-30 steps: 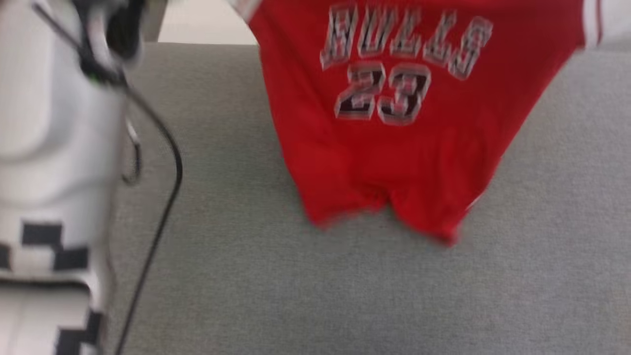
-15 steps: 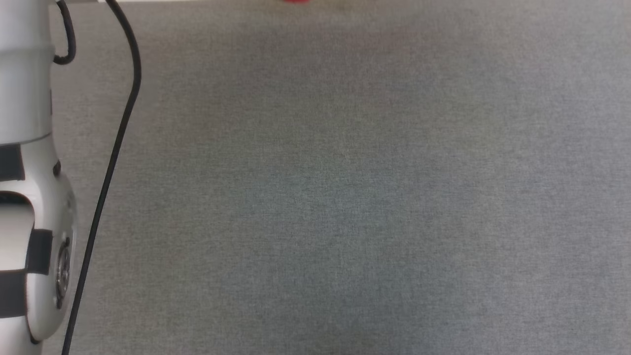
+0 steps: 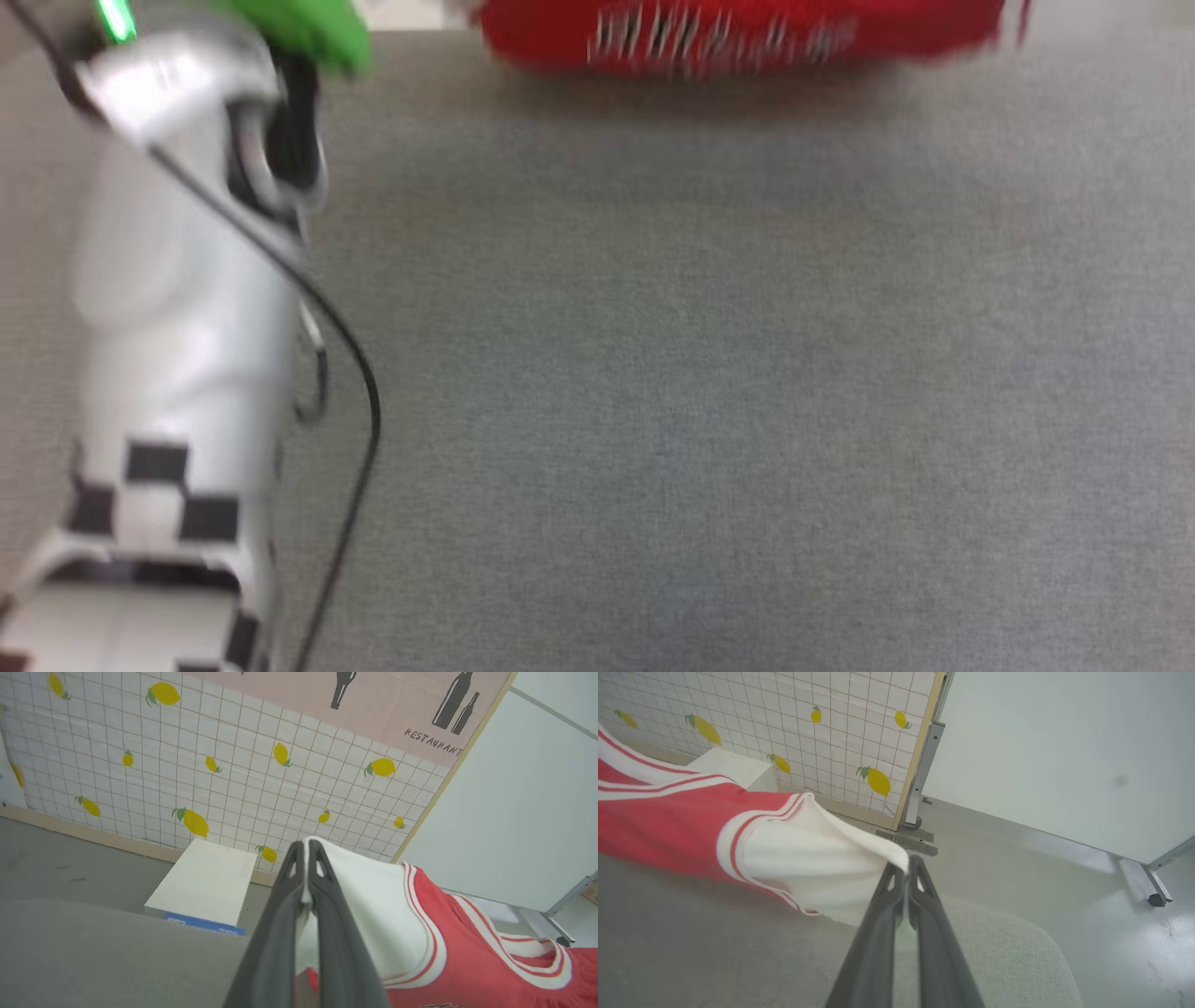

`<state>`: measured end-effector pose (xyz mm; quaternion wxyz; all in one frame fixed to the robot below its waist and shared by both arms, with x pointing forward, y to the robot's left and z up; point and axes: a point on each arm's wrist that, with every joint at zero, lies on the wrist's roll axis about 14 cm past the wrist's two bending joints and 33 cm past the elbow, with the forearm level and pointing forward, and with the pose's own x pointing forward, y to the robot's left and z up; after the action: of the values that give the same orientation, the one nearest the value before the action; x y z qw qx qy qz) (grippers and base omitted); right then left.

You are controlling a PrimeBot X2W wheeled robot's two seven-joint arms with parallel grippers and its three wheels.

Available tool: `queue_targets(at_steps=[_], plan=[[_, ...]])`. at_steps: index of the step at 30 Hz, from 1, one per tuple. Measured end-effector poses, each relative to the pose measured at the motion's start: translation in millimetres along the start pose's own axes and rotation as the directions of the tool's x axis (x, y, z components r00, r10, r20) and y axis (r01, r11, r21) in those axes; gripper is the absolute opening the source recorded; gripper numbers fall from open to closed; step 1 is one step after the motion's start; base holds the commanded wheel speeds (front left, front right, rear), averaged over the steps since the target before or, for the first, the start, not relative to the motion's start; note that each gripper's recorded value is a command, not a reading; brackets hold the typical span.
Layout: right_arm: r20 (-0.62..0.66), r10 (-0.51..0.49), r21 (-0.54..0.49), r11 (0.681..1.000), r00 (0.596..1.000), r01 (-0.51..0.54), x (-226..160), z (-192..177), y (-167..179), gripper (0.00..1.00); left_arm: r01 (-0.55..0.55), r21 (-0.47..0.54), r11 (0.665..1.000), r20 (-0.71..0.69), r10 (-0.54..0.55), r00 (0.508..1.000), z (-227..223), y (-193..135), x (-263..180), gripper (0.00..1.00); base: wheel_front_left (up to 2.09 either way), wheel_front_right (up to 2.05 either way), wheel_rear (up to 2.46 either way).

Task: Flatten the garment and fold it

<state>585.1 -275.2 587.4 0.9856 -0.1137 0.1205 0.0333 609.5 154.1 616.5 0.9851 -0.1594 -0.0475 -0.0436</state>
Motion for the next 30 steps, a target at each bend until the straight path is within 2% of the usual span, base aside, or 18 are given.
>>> queue_targets(at_steps=[6, 9, 17, 18, 21, 24, 28, 30], plan=[[-0.1, 0.09, 0.093, 0.992, 0.991, -0.08, -41.9, -69.4, 31.6, 0.0, -0.054, -0.116, 0.992, -0.159, 0.036, 0.987, -68.7, 19.6, -76.9, 0.0, 0.0, 0.0, 0.0], [-0.137, 0.117, 0.165, 0.982, 0.984, -0.094, -69.8, -103.7, 46.7, 0.0, -0.118, -0.22, 0.968, -0.217, 0.07, 0.974, -95.9, 27.8, -123.2, 0.0, 0.0, 0.0, 0.0], [-0.23, 0.057, 0.332, 0.943, 0.971, 0.023, -139.8, -176.0, 50.2, 0.0, -0.281, -0.334, 0.9, -0.372, 0.148, 0.916, -146.7, 43.4, -231.7, 0.0, 0.0, 0.0, 0.0], [-0.245, 0.049, 0.34, 0.94, 0.968, 0.039, -148.7, -183.1, 50.1, 0.0, -0.297, -0.319, 0.9, -0.405, 0.154, 0.901, -153.2, 44.8, -244.5, 0.0, 0.0, 0.0, 0.0], [-0.264, 0.016, 0.369, 0.926, 0.964, 0.085, -170.3, -194.1, 46.3, 0.0, -0.365, -0.328, 0.871, -0.442, 0.2, 0.874, -158.0, 57.6, -272.7, 0.0, 0.0, 0.0, 0.0], [-0.279, -0.02, 0.363, 0.923, 0.96, 0.125, -190.6, -198.9, 39.2, 0.0, -0.406, -0.294, 0.865, -0.484, 0.231, 0.844, -160.8, 67.9, -295.1, 0.0, 0.0, 0.0, 0.0], [-0.332, -0.032, 0.339, 0.928, 0.943, 0.152, -216.0, -208.6, 37.3, 0.0, -0.408, -0.167, 0.898, -0.547, 0.26, 0.796, -168.7, 77.1, -318.5, 0.0, 0.0, 0.0, 0.0], [-0.347, -0.041, 0.301, 0.941, 0.937, 0.152, -224.0, -208.0, 35.4, 0.0, -0.369, -0.041, 0.929, -0.568, 0.282, 0.773, -172.0, 80.8, -326.1, 0.0, 0.0, 0.0, 0.0]])
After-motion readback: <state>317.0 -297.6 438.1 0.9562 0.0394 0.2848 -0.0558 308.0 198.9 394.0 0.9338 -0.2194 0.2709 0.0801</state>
